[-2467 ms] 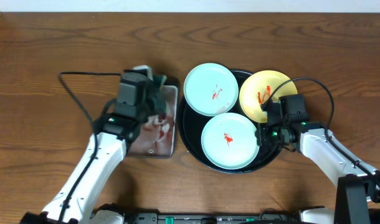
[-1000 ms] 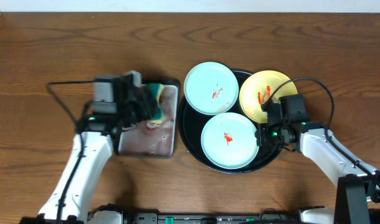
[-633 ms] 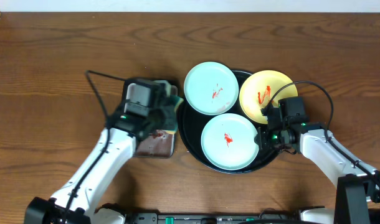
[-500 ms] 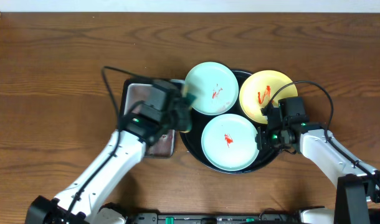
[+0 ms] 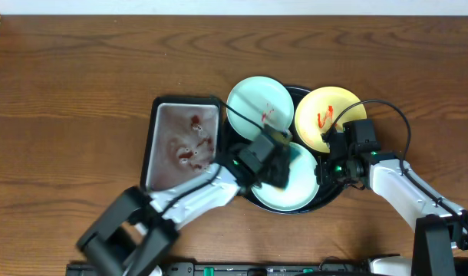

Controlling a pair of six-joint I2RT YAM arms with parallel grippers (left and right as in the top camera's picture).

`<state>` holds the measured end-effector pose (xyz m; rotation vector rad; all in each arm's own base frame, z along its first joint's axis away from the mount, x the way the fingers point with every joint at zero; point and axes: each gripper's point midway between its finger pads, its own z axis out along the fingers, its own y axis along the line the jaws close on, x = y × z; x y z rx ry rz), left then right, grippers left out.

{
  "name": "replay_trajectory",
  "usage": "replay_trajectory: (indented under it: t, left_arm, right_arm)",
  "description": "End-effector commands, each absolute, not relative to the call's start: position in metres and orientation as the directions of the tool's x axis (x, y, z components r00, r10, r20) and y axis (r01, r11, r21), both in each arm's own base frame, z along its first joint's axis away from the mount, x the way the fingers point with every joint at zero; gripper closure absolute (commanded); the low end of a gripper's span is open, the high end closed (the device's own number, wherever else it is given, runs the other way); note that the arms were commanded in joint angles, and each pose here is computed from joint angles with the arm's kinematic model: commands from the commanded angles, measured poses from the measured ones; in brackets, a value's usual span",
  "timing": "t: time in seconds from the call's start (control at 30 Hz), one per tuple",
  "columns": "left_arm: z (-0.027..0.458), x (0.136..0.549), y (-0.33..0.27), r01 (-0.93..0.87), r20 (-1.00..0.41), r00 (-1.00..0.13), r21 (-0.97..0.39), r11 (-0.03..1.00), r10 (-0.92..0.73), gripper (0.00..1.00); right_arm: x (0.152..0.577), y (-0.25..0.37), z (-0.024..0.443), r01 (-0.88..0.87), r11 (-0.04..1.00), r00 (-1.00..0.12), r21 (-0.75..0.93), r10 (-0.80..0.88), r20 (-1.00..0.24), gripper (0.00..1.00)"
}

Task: Clean dirty plates on tray and stack at the side
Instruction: 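Scrub the front pale green plate with sponge, right gripper holding rim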

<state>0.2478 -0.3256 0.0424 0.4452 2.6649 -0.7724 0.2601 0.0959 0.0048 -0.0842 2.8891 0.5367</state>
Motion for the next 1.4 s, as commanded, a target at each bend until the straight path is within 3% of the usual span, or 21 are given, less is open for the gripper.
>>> replay_trajectory:
  t: [0.0,0.27,0.37,0.5,0.6,0.9,1.13,1.37]
  left_arm:
    - [0.029,0.242,-0.335,0.369,-0.359,-0.909,-0.46,0.808,0.211,0.93]
    - [0.007,0.279,-0.274,0.303,-0.399,-0.894,-0.198,0.932,0.206,0.93]
    - [0.015,0.289,-0.269,0.271,-0.373,-0.912,-0.232,0.934,0.171,0.93]
    - [0.041,0.278,-0.307,0.339,-0.356,-0.913,-0.396,0.853,0.198,0.92]
    - [0.049,0.267,-0.331,0.387,-0.377,-0.899,-0.44,0.81,0.225,0.93]
    - [0.018,0.243,-0.342,0.427,-0.354,-0.885,-0.356,0.831,0.303,0.93]
    - [0.001,0.275,-0.296,0.341,-0.369,-0.893,-0.185,0.922,0.256,0.93]
    - [0.036,0.295,-0.277,0.293,-0.421,-0.888,-0.203,0.934,0.187,0.93]
  right_arm:
    - [0.255,0.098,0.001,-0.096,0.932,-0.981,0.35,-0.029,-0.191,0.99]
    - [0.255,0.099,0.001,-0.096,0.93,-0.981,0.354,-0.029,-0.19,0.99]
    - [0.255,0.099,0.001,-0.097,0.93,-0.981,0.354,-0.03,-0.19,0.99]
    - [0.255,0.099,0.001,-0.096,0.93,-0.981,0.354,-0.029,-0.19,0.99]
    - [0.255,0.099,0.001,-0.096,0.93,-0.981,0.354,-0.029,-0.19,0.99]
    - [0.254,0.099,0.001,-0.096,0.93,-0.982,0.354,-0.029,-0.188,0.99]
    - [0.253,0.099,0.001,-0.094,0.931,-0.983,0.354,-0.03,-0.183,0.99]
    - [0.253,0.099,0.001,-0.093,0.931,-0.983,0.353,-0.03,-0.181,0.99]
